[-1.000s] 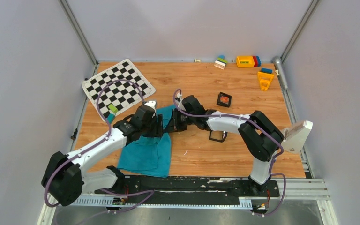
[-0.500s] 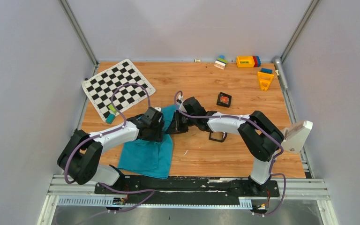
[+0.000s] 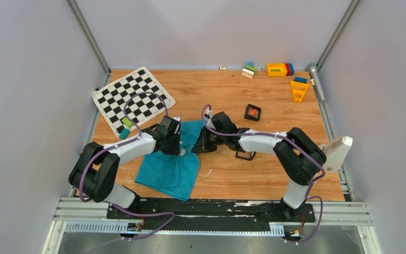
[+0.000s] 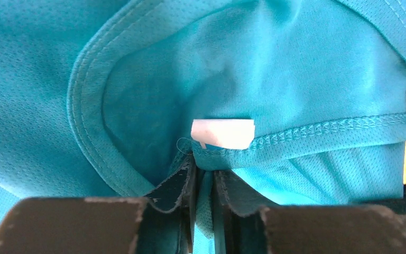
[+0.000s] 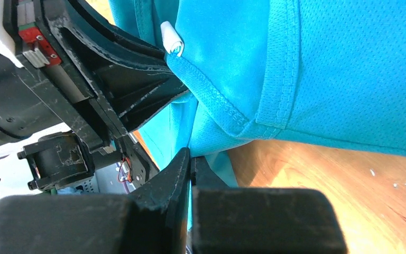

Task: Remove the brooch from the garment
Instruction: Adjust the clothes at the center of the board.

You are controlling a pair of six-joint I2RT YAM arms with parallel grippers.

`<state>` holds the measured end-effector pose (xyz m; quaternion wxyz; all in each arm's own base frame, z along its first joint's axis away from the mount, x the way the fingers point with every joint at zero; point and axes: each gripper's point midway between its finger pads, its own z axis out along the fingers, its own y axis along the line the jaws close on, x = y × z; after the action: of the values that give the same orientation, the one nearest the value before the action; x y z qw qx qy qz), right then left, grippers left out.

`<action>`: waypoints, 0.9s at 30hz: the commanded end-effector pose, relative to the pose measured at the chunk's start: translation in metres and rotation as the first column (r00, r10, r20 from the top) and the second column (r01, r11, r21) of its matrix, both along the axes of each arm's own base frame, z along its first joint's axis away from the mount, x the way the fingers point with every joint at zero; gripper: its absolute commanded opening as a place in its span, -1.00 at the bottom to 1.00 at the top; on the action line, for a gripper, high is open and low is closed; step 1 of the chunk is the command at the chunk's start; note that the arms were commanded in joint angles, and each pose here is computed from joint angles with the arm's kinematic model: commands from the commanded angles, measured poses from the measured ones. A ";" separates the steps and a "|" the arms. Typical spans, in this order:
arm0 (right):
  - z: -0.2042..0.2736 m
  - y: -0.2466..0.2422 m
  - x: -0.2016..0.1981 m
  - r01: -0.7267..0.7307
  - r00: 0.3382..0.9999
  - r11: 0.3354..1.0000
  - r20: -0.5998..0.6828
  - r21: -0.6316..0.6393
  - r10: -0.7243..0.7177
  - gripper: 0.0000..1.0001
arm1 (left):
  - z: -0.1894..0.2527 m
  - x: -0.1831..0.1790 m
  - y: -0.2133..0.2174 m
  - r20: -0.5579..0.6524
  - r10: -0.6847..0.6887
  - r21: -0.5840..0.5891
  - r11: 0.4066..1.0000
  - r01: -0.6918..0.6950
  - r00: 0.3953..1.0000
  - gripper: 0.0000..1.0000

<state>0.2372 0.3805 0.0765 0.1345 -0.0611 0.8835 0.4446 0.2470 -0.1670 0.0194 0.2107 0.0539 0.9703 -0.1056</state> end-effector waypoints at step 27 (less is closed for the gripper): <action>0.040 -0.013 0.028 0.060 0.975 0.983 0.223 -0.173 -0.021 -0.09 | 0.037 -0.001 -0.012 -0.018 -0.008 -0.306 0.952 0.002 1.000 -1.00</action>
<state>0.2696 0.3524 0.1100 0.2351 -0.0766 0.9022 0.3534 0.2423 -0.1821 0.0277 0.1730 0.0272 0.9515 -0.2531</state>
